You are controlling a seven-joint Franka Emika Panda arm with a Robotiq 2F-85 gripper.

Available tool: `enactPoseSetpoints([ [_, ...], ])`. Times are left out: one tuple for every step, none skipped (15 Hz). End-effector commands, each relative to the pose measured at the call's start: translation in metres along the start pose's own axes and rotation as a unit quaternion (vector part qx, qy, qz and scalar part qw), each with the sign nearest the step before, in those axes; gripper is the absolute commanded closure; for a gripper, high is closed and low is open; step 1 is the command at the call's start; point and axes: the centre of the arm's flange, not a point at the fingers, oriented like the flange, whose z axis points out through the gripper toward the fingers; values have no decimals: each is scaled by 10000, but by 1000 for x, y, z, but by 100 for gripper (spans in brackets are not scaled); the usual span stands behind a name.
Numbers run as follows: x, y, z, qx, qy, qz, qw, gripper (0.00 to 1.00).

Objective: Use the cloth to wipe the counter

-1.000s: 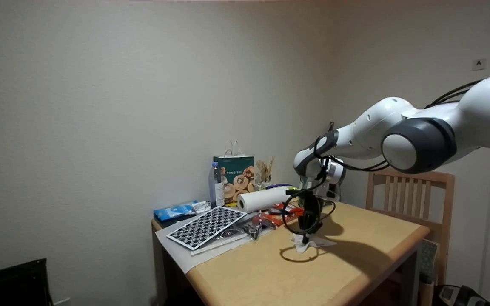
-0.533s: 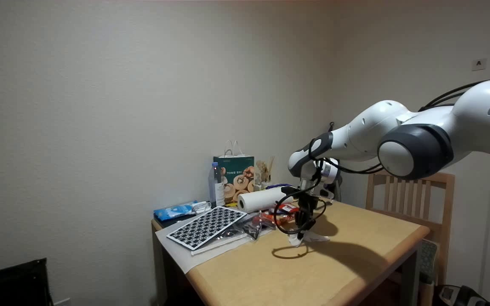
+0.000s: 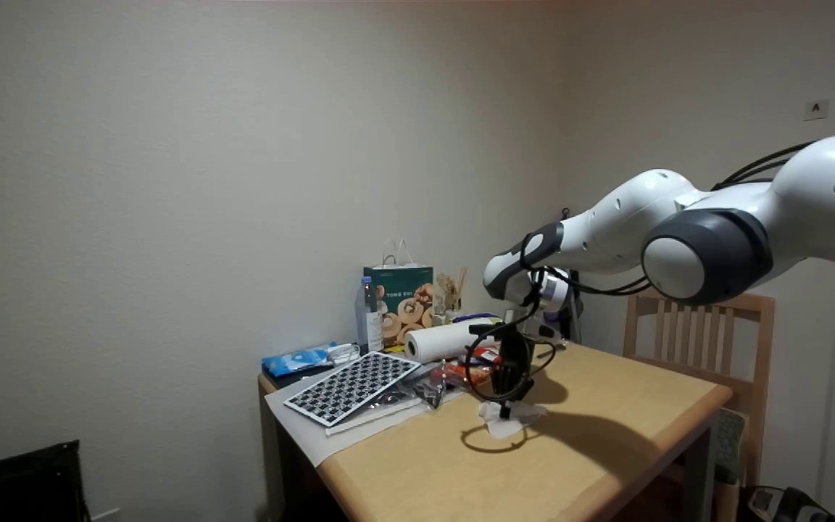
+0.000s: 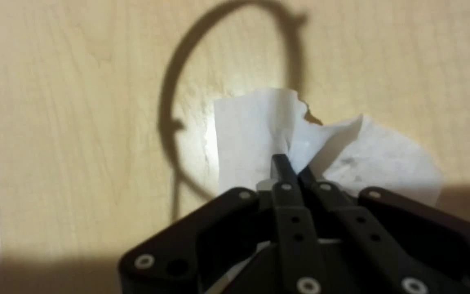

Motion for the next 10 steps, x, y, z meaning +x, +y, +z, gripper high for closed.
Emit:
enactPoseSetpoints([
  [-8, 14, -18, -66, -91, -213, 9997, 62],
  [-10, 14, -22, -24, -77, -191, 9998, 55],
  [-11, 15, -26, 24, -47, -175, 9998, 49],
  [-13, 17, -31, 82, 9, -173, 9998, 42],
  [-15, 18, -35, 129, 48, -166, 9998, 36],
  [-17, 21, -41, 188, 103, -177, 9996, 28],
  [-19, 23, -45, 228, 132, -202, 9994, 23],
  [-21, 24, -50, 278, 155, -228, 9992, 16],
  [-24, 27, -54, 294, 149, -289, 9990, 10],
  [-27, 28, -57, 320, 118, -331, 9989, 4],
])
